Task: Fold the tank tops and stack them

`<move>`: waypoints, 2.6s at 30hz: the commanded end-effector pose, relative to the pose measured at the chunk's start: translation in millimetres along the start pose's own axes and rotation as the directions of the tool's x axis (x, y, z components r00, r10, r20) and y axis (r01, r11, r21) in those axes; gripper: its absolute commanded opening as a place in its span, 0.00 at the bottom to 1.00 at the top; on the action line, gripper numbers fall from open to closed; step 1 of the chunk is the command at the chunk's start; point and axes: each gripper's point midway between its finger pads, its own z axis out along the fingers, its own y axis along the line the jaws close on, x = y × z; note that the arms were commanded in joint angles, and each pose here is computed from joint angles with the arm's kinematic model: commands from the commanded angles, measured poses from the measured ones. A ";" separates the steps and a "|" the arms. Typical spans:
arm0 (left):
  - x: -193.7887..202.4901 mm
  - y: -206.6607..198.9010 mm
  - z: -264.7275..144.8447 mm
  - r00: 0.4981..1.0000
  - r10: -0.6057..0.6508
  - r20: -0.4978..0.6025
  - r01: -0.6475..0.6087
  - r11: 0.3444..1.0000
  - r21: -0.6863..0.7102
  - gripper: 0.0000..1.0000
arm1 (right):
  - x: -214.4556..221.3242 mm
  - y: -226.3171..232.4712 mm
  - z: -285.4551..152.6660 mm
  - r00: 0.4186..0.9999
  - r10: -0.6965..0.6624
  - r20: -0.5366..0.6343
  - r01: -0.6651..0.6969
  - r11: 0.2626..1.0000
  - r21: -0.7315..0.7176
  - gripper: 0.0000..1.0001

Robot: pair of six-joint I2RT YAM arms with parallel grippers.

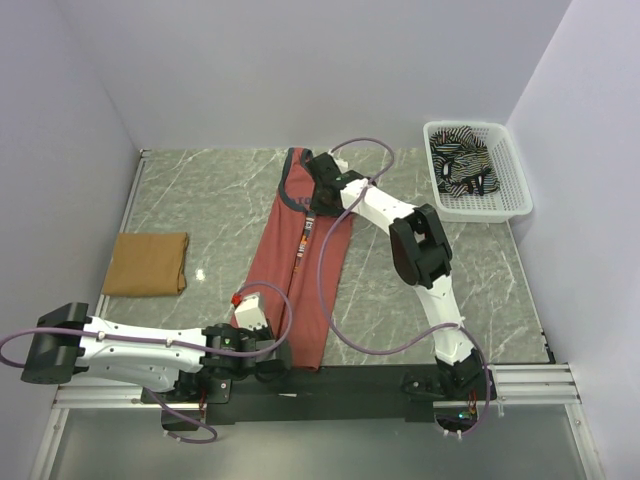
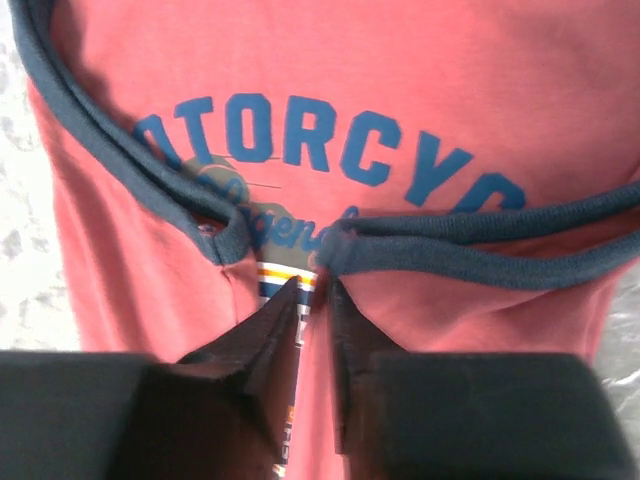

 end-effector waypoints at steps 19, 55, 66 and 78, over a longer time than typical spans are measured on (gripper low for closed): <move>-169.9 -78.9 -3.7 0.971 0.028 0.237 -0.069 0.983 0.169 0.44 | -36.3 9.1 -98.1 0.981 0.015 0.194 0.016 0.988 -0.156 0.63; -336.2 -147.5 267.2 0.992 0.082 0.094 -0.094 0.986 0.141 0.33 | -41.3 -92.9 24.1 0.991 0.094 -0.097 -0.087 0.994 0.069 0.29; -388.8 -198.9 290.9 0.969 -0.205 0.139 0.139 0.915 0.379 0.35 | -136.3 -87.1 32.3 0.990 0.137 0.039 -0.129 0.980 -0.151 0.55; -447.9 -230.5 137.1 0.914 -0.208 0.348 -0.027 0.825 0.564 0.61 | -168.9 -40.5 -61.2 0.978 0.103 0.181 -0.042 0.949 -0.313 0.67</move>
